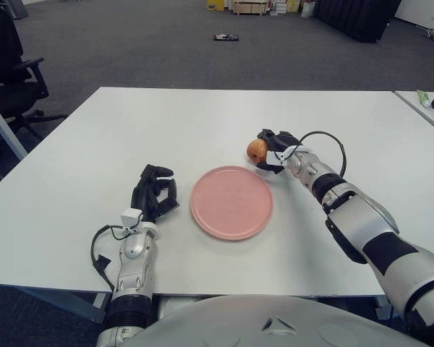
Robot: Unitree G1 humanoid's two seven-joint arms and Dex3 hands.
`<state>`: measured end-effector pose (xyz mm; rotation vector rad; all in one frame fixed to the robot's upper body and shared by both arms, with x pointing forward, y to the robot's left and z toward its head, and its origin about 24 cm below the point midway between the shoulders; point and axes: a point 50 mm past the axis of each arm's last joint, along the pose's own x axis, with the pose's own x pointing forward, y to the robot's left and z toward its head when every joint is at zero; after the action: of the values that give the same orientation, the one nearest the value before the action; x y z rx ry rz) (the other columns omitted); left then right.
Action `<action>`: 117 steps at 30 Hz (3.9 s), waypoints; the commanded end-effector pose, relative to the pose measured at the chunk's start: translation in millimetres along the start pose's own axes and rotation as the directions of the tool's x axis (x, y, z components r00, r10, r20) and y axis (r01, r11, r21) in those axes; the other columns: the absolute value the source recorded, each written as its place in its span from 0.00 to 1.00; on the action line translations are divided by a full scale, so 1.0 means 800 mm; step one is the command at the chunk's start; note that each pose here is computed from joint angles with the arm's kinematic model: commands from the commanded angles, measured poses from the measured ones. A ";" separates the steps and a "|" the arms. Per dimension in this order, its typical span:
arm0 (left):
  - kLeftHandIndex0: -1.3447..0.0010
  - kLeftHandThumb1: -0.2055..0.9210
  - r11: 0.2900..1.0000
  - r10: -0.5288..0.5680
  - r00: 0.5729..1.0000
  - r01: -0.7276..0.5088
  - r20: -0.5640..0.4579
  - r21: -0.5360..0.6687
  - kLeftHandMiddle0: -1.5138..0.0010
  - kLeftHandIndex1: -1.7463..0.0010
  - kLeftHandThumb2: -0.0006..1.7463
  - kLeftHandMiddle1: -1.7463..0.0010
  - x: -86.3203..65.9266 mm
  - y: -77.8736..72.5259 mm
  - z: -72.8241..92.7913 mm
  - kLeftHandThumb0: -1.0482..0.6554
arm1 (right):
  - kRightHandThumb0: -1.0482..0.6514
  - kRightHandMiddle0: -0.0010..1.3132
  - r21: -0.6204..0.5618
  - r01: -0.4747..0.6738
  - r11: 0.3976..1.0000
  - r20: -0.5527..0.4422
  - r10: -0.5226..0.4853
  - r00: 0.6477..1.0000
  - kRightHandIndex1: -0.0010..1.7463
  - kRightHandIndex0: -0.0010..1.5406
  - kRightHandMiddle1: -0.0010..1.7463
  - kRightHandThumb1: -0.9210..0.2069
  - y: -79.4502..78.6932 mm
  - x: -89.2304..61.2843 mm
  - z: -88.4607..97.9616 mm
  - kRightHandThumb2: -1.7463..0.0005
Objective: Put the apple into the plate.
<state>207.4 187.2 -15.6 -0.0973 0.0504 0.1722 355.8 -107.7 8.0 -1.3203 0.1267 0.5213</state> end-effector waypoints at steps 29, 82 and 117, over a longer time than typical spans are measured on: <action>0.66 0.64 1.000 0.029 0.993 -0.029 -0.115 0.001 0.46 0.00 0.62 0.00 -0.015 0.009 -0.024 0.37 | 0.61 0.44 -0.027 0.105 0.994 -0.015 -0.106 0.994 0.95 0.56 1.00 0.78 0.028 -0.011 -0.011 0.08; 0.67 0.65 1.000 0.022 0.993 -0.021 -0.118 0.008 0.45 0.00 0.61 0.00 -0.008 0.008 -0.028 0.37 | 0.61 0.47 0.260 0.449 0.855 0.196 -0.502 0.842 1.00 0.55 1.00 0.81 -0.063 -0.017 0.028 0.04; 0.65 0.63 0.999 0.031 0.994 -0.031 -0.105 0.009 0.43 0.00 0.63 0.00 -0.002 0.002 -0.027 0.37 | 0.61 0.49 0.267 0.194 0.944 0.764 -0.330 0.555 0.99 0.57 1.00 0.84 -0.041 -0.146 0.127 0.02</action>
<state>213.7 187.6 -20.2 -0.0856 0.0557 0.1809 257.5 -51.4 110.9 -0.8073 -0.7554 0.7111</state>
